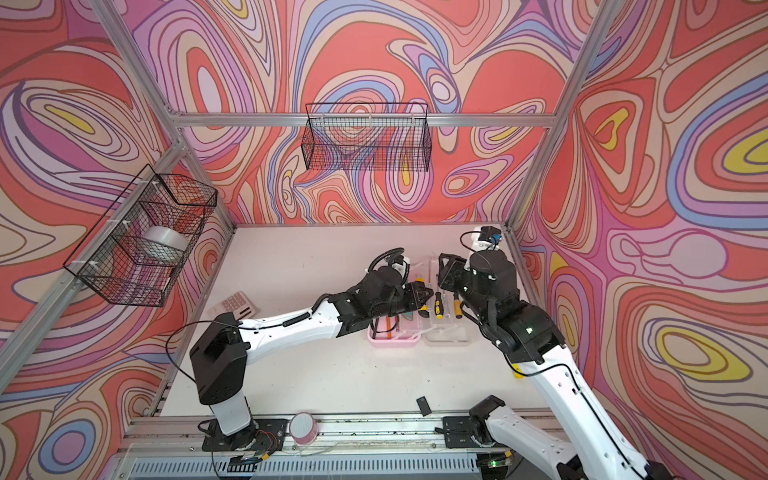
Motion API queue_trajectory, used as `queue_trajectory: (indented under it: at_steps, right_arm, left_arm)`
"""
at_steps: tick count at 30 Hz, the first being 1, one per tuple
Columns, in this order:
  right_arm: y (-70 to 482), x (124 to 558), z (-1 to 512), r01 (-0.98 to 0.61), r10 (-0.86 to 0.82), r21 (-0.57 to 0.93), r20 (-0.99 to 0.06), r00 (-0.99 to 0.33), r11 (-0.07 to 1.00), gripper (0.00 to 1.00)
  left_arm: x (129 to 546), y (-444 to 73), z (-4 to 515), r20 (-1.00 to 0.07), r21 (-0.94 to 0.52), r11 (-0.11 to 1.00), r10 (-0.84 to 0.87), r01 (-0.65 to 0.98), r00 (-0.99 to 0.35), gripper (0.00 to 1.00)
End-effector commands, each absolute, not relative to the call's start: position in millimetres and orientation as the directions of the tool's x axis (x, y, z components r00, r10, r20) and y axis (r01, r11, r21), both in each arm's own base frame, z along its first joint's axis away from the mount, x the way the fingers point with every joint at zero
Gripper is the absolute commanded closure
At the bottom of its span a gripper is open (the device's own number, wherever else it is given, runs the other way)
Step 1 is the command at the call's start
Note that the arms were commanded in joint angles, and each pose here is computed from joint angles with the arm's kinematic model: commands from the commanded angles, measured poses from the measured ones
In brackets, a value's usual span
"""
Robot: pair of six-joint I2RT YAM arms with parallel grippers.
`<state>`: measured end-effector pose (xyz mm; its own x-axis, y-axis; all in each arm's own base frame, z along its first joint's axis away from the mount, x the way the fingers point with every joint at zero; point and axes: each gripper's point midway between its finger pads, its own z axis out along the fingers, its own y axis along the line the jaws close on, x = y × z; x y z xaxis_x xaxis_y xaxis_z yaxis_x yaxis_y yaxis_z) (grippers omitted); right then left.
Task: Pack the tool kit
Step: 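Lift the clear screwdriver over the box while the right arm swings aside, then lower the clear screwdriver into the box beside the other screwdrivers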
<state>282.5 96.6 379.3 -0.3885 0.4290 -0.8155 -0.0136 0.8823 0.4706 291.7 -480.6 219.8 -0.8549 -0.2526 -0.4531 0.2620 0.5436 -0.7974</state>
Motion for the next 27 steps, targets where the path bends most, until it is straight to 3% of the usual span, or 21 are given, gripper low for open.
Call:
queue_trajectory:
  at_steps: [1, 9, 27]
  right_arm:
    - [89, 276, 396, -0.013, 0.438, 0.472, -0.827, -0.352, 0.881, 0.58]
    - [89, 267, 401, -0.044, 0.441, 0.485, -0.826, -0.35, 0.874, 0.58]
    - [83, 262, 398, -0.038, 0.413, 0.452, -0.843, -0.344, 0.891, 0.58]
  left_arm:
    - [295, -502, 228, -0.428, -0.836, 0.491, -0.299, 0.247, -0.853, 1.0]
    - [297, -537, 213, -0.399, -0.848, 0.477, -0.288, 0.231, -0.871, 1.0]
    - [310, -554, 178, -0.368, -0.823, 0.541, -0.282, 0.17, -0.886, 1.0]
